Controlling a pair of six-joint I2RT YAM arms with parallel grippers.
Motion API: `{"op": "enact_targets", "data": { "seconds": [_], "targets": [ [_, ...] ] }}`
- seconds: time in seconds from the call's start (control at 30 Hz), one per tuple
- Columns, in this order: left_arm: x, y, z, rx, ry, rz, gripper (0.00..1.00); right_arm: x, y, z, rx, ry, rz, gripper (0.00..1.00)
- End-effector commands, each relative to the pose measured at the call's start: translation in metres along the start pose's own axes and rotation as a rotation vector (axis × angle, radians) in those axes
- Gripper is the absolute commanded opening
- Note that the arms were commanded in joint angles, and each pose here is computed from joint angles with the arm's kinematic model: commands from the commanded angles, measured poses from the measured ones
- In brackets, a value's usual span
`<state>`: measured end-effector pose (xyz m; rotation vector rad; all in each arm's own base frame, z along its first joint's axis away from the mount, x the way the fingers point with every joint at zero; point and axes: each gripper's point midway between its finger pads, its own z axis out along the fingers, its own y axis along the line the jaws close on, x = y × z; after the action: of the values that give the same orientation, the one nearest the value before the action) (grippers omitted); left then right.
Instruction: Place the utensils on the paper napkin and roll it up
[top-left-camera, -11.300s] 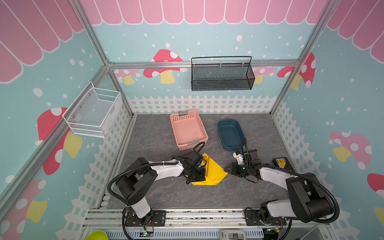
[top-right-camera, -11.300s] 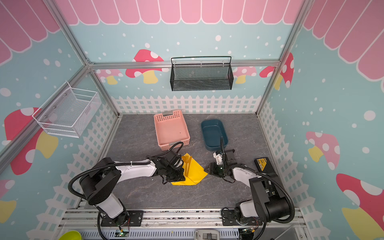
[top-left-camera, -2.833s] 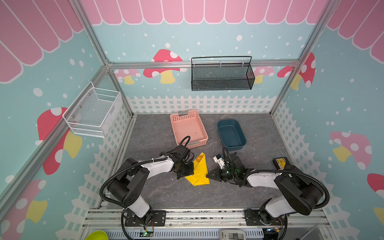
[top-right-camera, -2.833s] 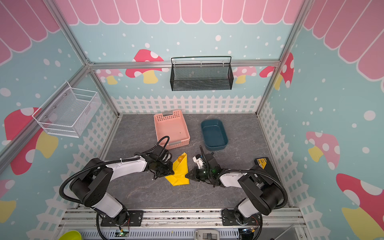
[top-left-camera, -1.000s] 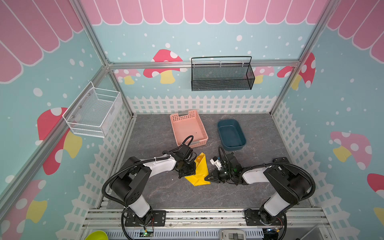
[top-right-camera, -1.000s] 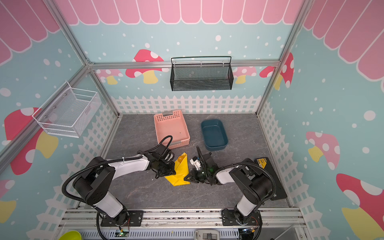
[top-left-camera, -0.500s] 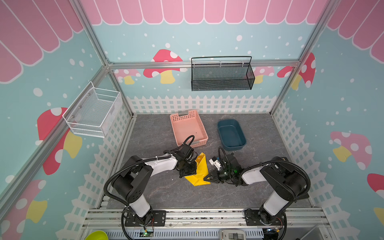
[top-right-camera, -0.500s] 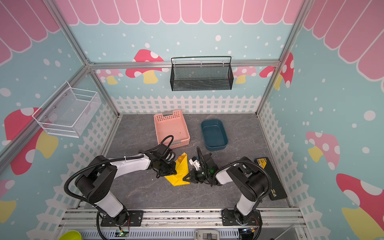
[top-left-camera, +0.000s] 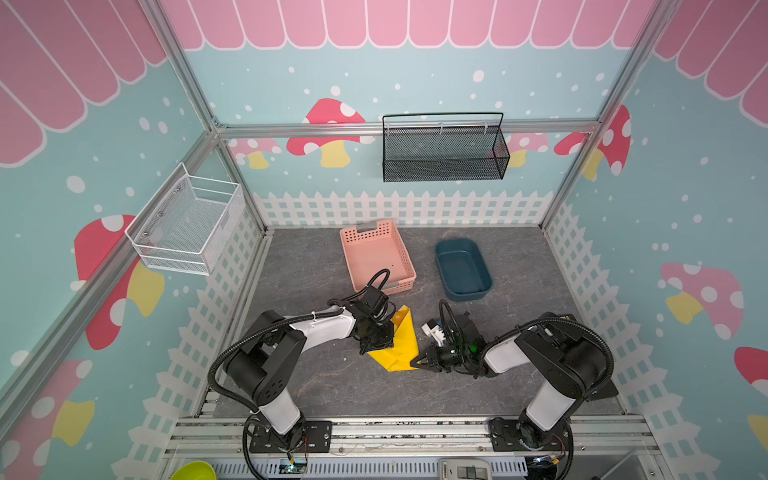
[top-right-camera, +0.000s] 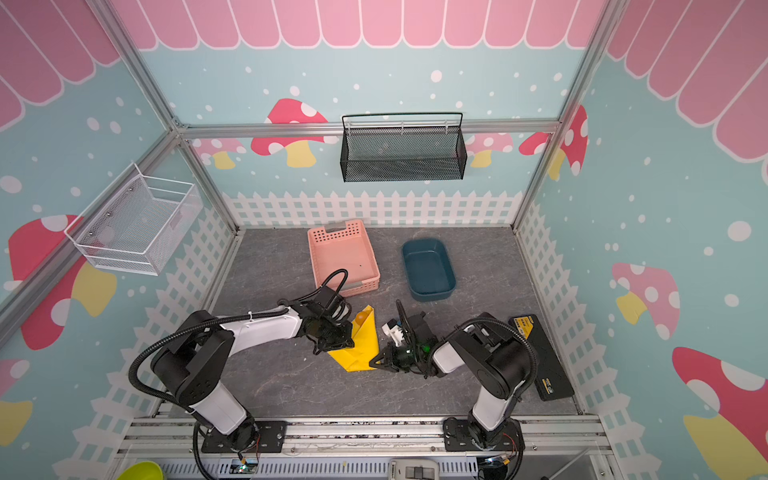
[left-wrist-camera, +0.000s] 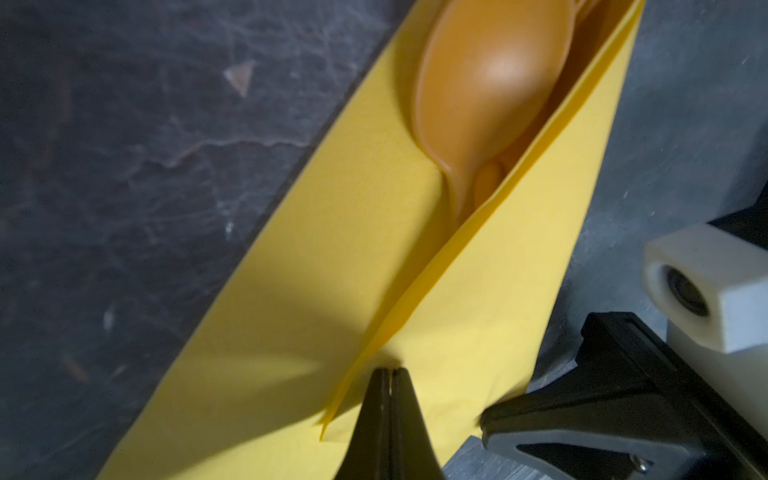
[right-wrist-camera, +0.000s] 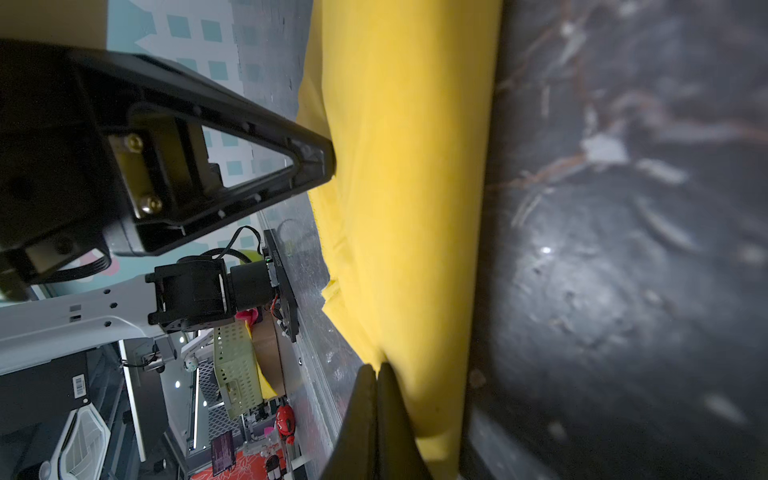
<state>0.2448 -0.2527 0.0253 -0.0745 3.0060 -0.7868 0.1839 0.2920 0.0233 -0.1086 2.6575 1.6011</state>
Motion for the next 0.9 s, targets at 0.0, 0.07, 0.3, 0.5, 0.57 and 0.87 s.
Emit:
{"op": "enact_targets", "data": {
  "seconds": [0.0, 0.07, 0.3, 0.5, 0.57, 0.87],
  "targets": [
    [-0.005, -0.013, -0.008, 0.018, -0.020, 0.037, 0.04, 0.005, -0.023, -0.001, 0.071, -0.023, 0.066, 0.01],
    [-0.005, -0.017, -0.010, 0.026, -0.025, 0.046, 0.04, 0.005, -0.022, -0.001, 0.069, -0.026, 0.063, 0.01],
    [-0.001, -0.019, -0.004, 0.011, -0.011, 0.060, 0.05, 0.002, -0.020, -0.003, 0.063, -0.045, 0.087, 0.01],
    [0.002, -0.007, 0.006, -0.035, 0.004, 0.054, 0.05, 0.000, -0.015, -0.005, 0.049, -0.054, 0.083, 0.01],
    [0.002, -0.004, 0.009, -0.043, 0.010, 0.054, 0.04, -0.002, -0.010, -0.005, 0.039, -0.061, 0.074, 0.02],
    [0.005, 0.000, 0.012, -0.053, 0.021, 0.055, 0.04, -0.029, 0.019, -0.016, -0.001, -0.118, -0.003, 0.11]
  ]
}}
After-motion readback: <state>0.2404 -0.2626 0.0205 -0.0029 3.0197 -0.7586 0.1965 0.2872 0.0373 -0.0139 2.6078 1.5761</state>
